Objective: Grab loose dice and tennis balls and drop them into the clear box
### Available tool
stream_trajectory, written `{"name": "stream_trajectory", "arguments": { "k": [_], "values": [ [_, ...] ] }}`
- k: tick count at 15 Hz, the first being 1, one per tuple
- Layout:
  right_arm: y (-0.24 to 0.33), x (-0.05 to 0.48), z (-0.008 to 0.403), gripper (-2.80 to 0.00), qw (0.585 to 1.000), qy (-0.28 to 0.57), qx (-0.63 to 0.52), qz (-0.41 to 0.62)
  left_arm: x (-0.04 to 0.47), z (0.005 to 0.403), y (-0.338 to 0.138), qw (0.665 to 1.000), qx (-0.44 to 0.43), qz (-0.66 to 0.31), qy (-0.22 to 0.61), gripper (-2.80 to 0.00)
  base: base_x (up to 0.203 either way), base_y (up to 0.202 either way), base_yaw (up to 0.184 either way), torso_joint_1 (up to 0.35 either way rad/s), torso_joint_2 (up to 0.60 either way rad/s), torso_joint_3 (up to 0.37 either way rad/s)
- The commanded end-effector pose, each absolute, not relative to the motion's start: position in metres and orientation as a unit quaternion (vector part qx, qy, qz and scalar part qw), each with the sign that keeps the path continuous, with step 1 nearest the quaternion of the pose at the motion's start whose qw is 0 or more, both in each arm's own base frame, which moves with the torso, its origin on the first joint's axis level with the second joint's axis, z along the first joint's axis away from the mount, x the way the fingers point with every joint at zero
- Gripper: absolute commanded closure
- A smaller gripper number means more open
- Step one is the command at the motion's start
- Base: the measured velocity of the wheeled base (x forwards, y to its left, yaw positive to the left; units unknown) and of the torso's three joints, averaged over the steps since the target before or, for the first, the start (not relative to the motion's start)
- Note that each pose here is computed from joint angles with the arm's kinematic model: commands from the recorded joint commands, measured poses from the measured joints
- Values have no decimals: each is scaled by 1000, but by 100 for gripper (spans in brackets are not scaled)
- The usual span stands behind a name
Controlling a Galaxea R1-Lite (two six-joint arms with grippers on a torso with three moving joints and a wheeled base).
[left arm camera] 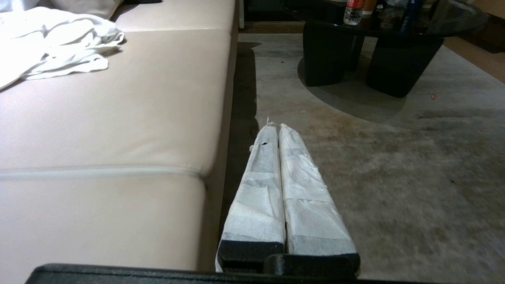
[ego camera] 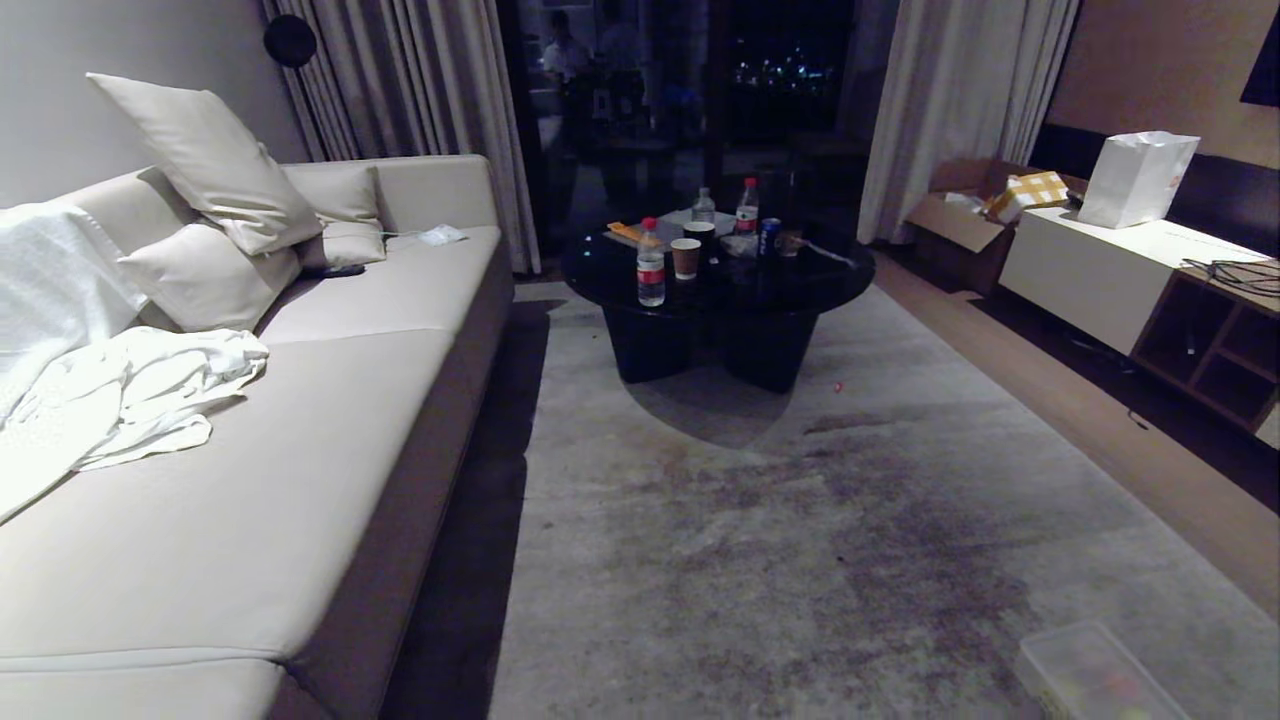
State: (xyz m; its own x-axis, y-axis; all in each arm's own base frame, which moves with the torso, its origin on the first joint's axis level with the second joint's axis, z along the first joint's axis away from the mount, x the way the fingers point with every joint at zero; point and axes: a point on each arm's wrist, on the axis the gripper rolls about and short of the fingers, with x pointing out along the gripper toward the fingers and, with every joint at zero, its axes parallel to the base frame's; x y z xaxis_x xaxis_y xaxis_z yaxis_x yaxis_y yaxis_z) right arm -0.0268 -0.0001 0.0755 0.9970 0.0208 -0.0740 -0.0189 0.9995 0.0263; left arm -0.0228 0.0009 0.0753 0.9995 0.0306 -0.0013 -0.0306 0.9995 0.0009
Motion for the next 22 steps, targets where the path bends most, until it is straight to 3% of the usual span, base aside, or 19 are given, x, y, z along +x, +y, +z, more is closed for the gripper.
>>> {"name": "stream_trajectory", "arguments": {
  "k": [1, 9, 22],
  "values": [
    [0, -27, 75, 0, 999, 38, 13, 10, -23, 75, 1, 1000, 0, 15, 2, 0, -181, 0, -1, -2, 2, 0],
    [0, -27, 75, 0, 999, 38, 13, 10, -23, 75, 1, 1000, 0, 16, 2, 0, -166, 0, 0, 2, 3, 3],
    [0, -27, 75, 0, 999, 38, 12, 10, -23, 75, 1, 1000, -1, 16, 2, 0, 0, 0, 0, 0, 0, 0]
  ]
}}
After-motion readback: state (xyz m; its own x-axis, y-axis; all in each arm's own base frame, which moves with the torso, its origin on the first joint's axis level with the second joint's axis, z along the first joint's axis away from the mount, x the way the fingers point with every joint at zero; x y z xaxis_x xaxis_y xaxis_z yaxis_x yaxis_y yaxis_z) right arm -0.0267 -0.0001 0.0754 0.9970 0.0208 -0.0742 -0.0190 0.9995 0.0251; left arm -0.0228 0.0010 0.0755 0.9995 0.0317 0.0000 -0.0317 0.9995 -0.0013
